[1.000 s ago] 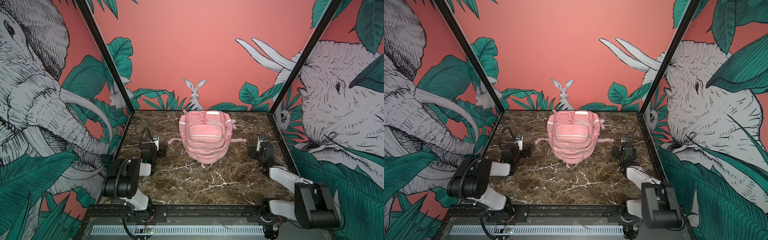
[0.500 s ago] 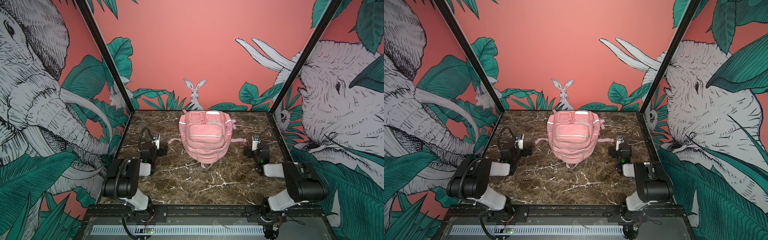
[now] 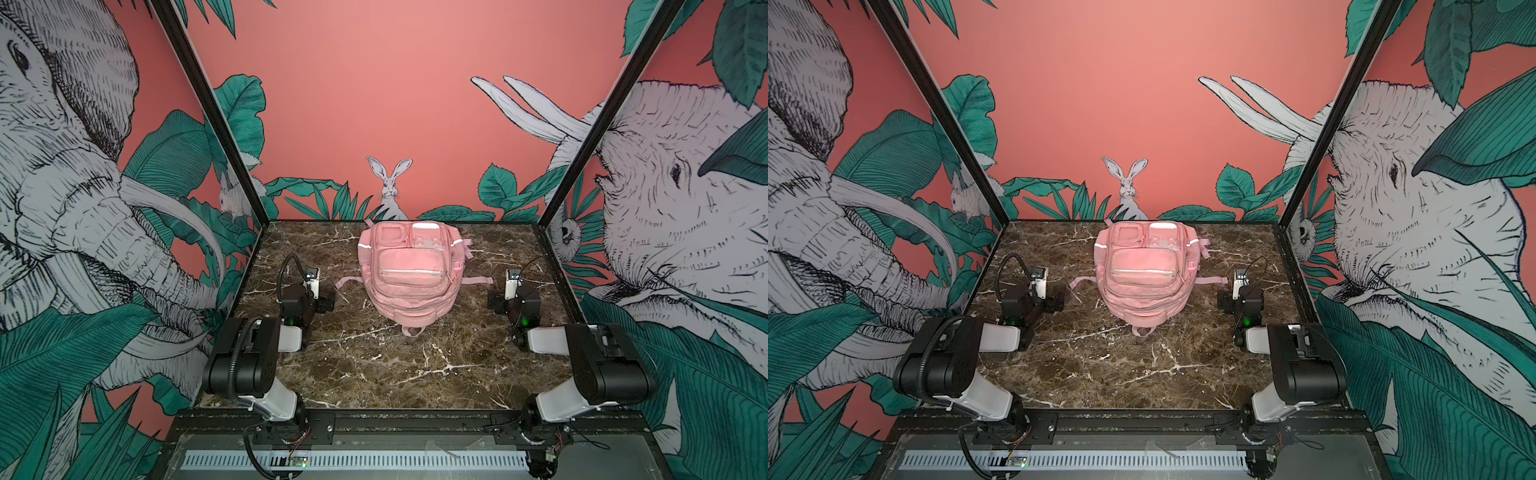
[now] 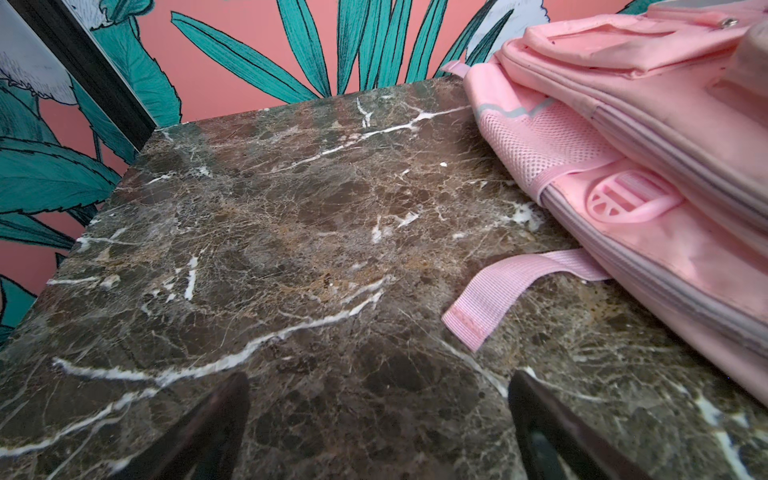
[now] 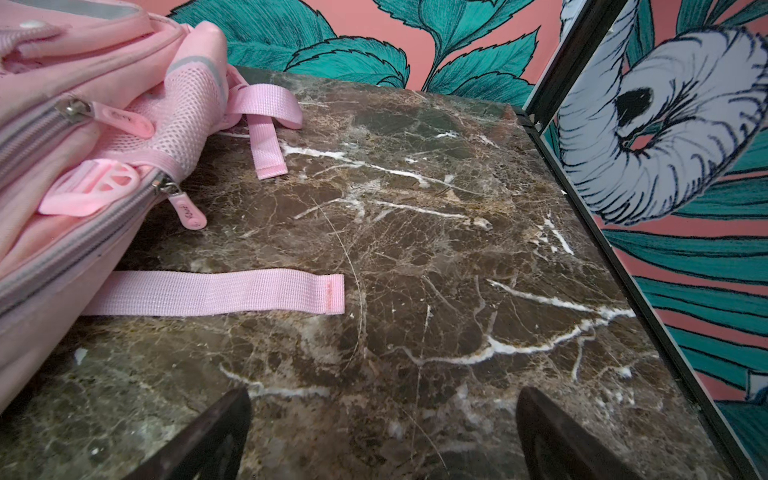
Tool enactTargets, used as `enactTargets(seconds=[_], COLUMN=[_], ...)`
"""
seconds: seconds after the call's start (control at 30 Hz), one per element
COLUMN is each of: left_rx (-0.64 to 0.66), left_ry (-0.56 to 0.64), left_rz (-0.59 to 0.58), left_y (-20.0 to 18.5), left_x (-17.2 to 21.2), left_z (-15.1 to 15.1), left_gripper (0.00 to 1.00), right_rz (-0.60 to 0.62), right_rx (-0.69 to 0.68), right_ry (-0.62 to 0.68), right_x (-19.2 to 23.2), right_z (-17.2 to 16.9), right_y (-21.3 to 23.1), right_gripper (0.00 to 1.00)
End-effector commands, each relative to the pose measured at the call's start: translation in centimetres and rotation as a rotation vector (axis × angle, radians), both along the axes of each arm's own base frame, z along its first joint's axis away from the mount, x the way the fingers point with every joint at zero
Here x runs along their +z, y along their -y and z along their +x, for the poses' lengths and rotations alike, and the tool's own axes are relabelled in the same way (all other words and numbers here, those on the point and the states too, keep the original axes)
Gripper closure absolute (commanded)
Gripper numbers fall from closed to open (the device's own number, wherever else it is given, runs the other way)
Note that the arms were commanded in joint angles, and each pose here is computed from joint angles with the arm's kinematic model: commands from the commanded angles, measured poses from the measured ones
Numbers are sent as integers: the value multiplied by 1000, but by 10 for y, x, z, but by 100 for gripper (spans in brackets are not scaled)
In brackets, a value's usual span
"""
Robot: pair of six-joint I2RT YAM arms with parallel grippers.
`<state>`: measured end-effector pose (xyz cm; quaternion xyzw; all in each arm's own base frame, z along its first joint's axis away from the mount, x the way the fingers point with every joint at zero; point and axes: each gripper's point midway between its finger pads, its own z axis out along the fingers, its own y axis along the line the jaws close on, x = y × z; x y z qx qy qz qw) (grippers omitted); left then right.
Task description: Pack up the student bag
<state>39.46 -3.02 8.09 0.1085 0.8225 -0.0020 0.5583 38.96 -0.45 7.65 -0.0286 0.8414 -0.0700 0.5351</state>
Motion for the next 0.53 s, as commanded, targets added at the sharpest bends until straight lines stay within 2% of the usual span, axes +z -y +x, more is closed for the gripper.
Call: enactTargets(seconds=[0.0,0.5], left_rx=[-11,-16], left_ry=[50,46], left_rz=[10,1], left_y=[0,-1], left_x=[16,15], left_z=[4,5], left_gripper=[2,2], right_rz=[6,6], right_rx=[-2,-4], right_ry=[58,58], right_x=[16,16], right_z=[7,7], right_y=[1,1], right_gripper=[2,2])
